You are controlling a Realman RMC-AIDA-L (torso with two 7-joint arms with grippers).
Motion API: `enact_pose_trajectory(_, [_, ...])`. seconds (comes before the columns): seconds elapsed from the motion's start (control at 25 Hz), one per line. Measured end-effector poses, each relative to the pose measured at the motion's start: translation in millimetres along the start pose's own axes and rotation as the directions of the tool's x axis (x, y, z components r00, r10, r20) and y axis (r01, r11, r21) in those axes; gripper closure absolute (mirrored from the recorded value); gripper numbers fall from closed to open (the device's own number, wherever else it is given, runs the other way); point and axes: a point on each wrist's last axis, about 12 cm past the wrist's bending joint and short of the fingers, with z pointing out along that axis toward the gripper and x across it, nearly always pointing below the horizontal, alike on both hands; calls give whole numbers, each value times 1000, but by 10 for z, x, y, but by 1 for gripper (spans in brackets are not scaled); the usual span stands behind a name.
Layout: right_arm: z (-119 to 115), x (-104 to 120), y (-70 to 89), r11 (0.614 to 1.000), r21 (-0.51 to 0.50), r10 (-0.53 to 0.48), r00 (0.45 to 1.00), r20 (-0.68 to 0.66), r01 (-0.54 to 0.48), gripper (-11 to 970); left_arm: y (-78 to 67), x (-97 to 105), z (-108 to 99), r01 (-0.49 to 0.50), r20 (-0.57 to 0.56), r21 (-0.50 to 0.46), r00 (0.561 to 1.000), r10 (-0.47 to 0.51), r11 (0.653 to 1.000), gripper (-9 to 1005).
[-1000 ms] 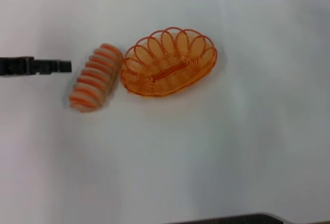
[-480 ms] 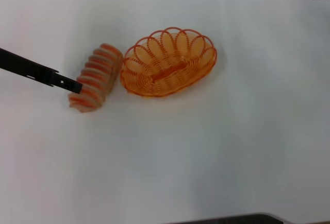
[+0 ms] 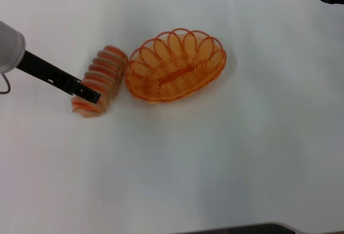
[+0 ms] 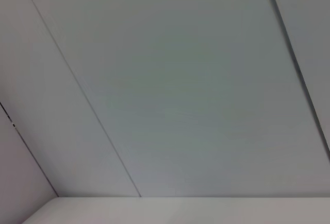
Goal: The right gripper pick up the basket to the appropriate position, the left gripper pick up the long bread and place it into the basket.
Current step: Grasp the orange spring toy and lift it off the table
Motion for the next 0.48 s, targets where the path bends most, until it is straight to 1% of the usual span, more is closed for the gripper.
enact_pose_trajectory(0.24, [-1, 21, 2, 1000, -2, 6, 1000, -2, -6, 28, -20, -18, 49, 13, -25, -35, 1000, -14, 999, 171])
enact_pose_trajectory(0.28, [2, 25, 4, 1000, -3, 7, 1000, -3, -7, 27, -16, -21, 66, 24, -27, -53, 999, -26, 998, 171])
enact_pose_trajectory(0.48, [10, 24, 6, 1000, -6, 6, 1000, -4, -6, 27, -11, -15, 93, 34, -33, -65, 999, -36, 997, 170])
